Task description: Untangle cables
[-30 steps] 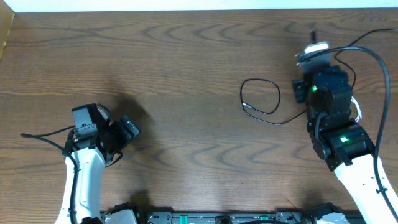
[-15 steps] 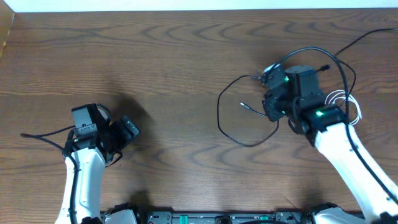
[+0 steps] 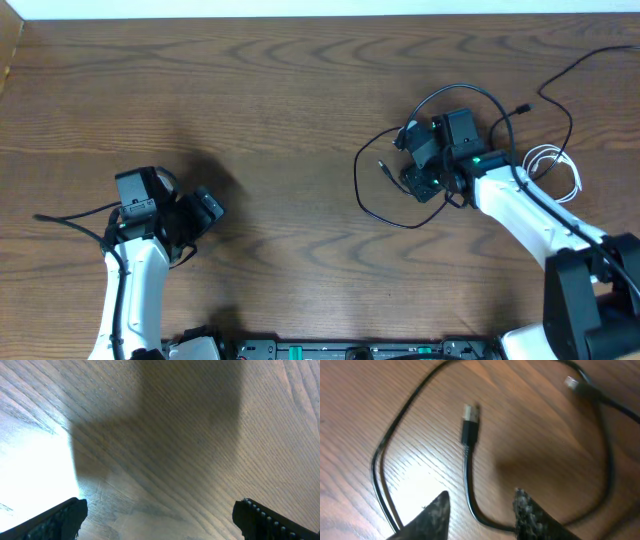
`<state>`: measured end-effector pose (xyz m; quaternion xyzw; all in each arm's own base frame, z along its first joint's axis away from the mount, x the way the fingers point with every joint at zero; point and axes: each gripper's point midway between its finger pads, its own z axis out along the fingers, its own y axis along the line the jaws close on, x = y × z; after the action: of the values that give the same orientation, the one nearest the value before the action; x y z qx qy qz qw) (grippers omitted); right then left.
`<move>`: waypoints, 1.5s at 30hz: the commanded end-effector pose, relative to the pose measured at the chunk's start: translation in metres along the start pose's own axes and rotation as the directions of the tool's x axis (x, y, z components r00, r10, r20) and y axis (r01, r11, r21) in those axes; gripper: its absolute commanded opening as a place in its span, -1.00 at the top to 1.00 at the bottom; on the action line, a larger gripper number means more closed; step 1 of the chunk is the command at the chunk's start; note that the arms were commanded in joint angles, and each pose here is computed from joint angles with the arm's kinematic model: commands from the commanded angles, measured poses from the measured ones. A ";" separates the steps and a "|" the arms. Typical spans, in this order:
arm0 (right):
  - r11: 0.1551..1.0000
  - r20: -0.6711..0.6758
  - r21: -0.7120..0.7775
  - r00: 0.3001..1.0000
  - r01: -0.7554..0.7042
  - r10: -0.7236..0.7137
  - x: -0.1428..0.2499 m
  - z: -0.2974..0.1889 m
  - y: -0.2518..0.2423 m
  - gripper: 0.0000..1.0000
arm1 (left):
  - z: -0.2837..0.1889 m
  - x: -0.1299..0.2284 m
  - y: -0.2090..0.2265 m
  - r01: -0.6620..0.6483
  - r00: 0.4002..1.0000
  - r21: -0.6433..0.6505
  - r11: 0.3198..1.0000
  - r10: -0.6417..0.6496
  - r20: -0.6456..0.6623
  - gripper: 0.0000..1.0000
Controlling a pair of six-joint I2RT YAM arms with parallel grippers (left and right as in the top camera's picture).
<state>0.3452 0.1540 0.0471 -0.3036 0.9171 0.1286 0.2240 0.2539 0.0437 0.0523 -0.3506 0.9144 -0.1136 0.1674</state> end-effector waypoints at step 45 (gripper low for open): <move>0.415 0.603 0.710 0.795 -0.569 0.058 -0.040 -0.274 -0.113 0.76 | 0.000 0.000 0.003 0.000 1.000 -0.013 1.000 0.000 0.000 -0.98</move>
<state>0.3512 -0.0090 0.2959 0.0587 0.8037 -0.2308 0.5452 0.2539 0.0437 0.0523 -0.3506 0.9144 -0.1136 0.1674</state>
